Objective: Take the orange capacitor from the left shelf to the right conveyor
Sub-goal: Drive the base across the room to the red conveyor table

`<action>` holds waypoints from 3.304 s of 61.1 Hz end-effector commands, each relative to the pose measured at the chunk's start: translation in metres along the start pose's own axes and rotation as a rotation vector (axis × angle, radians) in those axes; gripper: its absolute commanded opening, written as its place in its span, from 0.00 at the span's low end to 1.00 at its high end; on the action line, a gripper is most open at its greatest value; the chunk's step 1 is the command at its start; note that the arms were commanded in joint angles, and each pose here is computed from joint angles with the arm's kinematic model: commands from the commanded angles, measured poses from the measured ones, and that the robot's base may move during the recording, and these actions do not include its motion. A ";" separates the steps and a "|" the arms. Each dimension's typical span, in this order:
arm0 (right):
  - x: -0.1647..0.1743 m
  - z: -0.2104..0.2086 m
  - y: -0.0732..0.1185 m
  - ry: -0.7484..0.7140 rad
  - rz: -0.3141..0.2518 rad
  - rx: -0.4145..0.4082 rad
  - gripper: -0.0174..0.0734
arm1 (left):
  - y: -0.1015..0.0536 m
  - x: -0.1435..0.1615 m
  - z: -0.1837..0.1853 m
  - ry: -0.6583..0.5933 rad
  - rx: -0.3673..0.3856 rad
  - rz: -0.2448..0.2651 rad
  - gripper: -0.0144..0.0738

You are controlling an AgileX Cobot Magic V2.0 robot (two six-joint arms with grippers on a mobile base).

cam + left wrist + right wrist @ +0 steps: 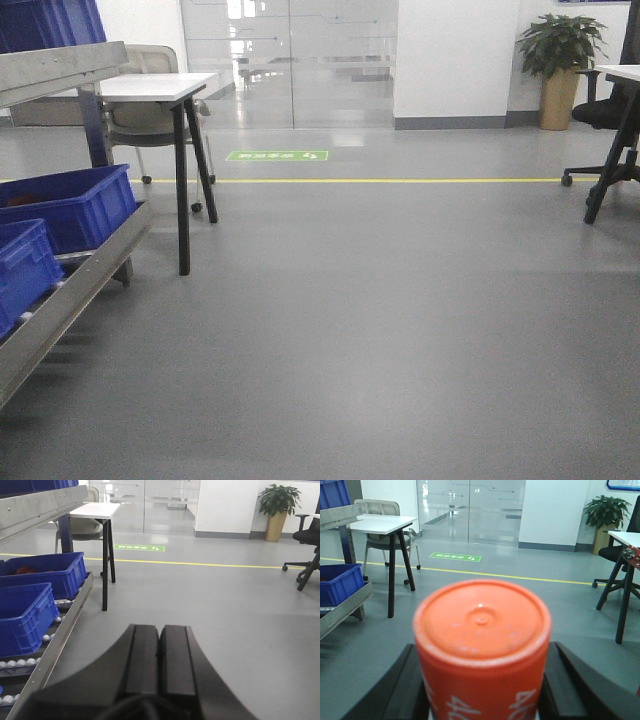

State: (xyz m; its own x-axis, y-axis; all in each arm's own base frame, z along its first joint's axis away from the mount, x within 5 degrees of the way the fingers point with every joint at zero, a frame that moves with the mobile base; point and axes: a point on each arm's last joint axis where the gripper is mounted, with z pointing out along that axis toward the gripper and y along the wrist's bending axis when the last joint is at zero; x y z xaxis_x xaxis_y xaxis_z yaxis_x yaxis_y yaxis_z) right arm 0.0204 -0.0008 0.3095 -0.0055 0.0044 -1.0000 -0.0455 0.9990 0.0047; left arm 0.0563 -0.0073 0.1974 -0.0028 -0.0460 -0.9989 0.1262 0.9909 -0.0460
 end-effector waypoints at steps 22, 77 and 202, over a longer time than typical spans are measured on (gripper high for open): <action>-0.017 -0.001 0.000 -0.110 -0.015 0.006 0.27 | 0.000 -0.010 -0.001 -0.101 0.005 -0.004 0.02; -0.017 -0.001 0.000 -0.109 -0.015 0.007 0.27 | 0.000 -0.010 -0.001 -0.101 0.005 -0.004 0.02; -0.017 -0.001 0.000 -0.108 -0.015 0.007 0.27 | 0.003 -0.010 -0.001 -0.103 -0.055 -0.001 0.02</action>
State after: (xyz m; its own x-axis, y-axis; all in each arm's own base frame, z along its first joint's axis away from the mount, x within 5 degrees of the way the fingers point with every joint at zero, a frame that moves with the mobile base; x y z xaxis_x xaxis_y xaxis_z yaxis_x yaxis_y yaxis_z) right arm 0.0204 -0.0008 0.3098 -0.0031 0.0046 -1.0000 -0.0442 0.9990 0.0047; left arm 0.0566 -0.0039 0.1974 0.0001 -0.0461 -0.9989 0.0657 0.9968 -0.0460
